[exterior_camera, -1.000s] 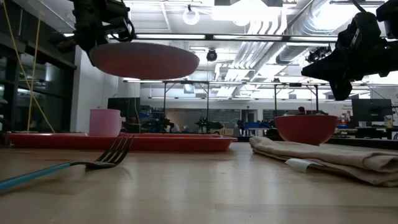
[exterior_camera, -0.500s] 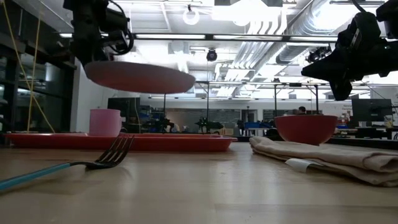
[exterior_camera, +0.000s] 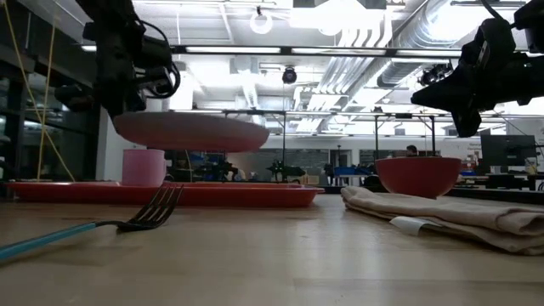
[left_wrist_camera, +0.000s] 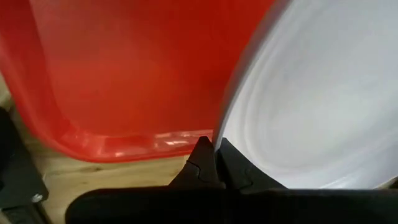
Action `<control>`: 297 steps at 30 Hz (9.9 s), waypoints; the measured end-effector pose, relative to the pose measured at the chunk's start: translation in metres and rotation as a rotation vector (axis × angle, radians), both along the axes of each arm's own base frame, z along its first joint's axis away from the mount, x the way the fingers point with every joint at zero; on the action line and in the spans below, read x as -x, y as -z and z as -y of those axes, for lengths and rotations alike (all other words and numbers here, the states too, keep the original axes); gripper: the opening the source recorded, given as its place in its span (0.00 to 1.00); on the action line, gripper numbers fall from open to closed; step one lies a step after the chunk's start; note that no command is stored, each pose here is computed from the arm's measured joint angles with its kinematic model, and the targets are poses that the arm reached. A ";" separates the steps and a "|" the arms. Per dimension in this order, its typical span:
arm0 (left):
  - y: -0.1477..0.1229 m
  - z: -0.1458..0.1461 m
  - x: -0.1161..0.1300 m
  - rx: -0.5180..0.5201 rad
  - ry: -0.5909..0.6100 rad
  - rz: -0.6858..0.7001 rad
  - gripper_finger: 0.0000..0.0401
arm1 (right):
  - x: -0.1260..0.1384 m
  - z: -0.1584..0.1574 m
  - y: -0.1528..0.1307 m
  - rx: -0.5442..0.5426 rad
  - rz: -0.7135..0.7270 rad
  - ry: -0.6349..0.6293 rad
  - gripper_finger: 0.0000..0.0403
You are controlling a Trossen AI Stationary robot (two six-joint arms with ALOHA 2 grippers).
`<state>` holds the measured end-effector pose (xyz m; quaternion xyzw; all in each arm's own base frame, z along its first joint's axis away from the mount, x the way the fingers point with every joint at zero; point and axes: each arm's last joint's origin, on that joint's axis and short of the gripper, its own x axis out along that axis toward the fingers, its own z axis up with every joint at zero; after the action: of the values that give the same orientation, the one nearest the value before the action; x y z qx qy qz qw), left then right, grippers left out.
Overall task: Set up tray
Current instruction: Put the purple plate on the red tray to the bottom right of the pink mug, then put the pink bowl on the purple plate
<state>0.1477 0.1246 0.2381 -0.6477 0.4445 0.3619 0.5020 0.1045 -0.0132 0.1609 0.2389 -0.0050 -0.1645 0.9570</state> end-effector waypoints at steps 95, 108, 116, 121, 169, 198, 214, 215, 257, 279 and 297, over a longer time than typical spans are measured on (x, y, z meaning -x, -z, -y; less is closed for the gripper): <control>0.072 -0.033 0.005 -0.010 -0.028 -0.047 0.03 | 0.000 0.000 0.000 -0.042 0.018 0.019 0.00; 0.073 -0.033 0.006 -0.026 -0.034 -0.077 0.17 | 0.000 0.000 0.000 -0.041 0.020 0.019 0.00; 0.072 -0.033 0.005 -0.016 -0.029 -0.061 0.23 | 0.000 0.000 -0.001 -0.041 0.021 0.019 0.00; 0.071 -0.033 0.005 -0.016 -0.027 -0.055 0.23 | 0.000 0.000 -0.001 -0.041 0.021 0.019 0.00; -0.058 0.030 0.059 -0.322 -0.217 0.178 0.24 | 0.000 0.000 -0.001 -0.041 0.021 0.014 0.00; -0.122 0.043 0.049 -0.676 0.165 0.434 0.24 | 0.000 0.000 -0.001 -0.041 0.021 0.014 0.00; -0.133 0.072 0.039 -0.815 0.241 0.450 0.24 | 0.000 0.000 -0.001 -0.041 0.021 0.014 0.00; -0.133 0.073 0.040 -0.816 0.243 0.451 0.24 | 0.000 0.000 -0.001 -0.041 0.021 0.014 0.00; -0.149 0.094 0.087 -1.091 0.262 0.582 0.24 | 0.001 0.002 -0.009 0.125 -0.010 0.080 0.00; -0.100 0.096 0.090 -1.090 0.231 0.662 0.24 | 0.010 0.006 -0.050 0.224 0.006 0.238 0.00; -0.084 0.094 0.082 -1.133 0.242 0.720 0.24 | 0.025 0.007 -0.088 0.255 -0.026 0.314 0.00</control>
<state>0.0654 0.0310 0.3219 -0.3104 0.0609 0.2417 0.9173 0.0792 -0.0203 0.2487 0.1098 -0.0505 -0.3126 0.9422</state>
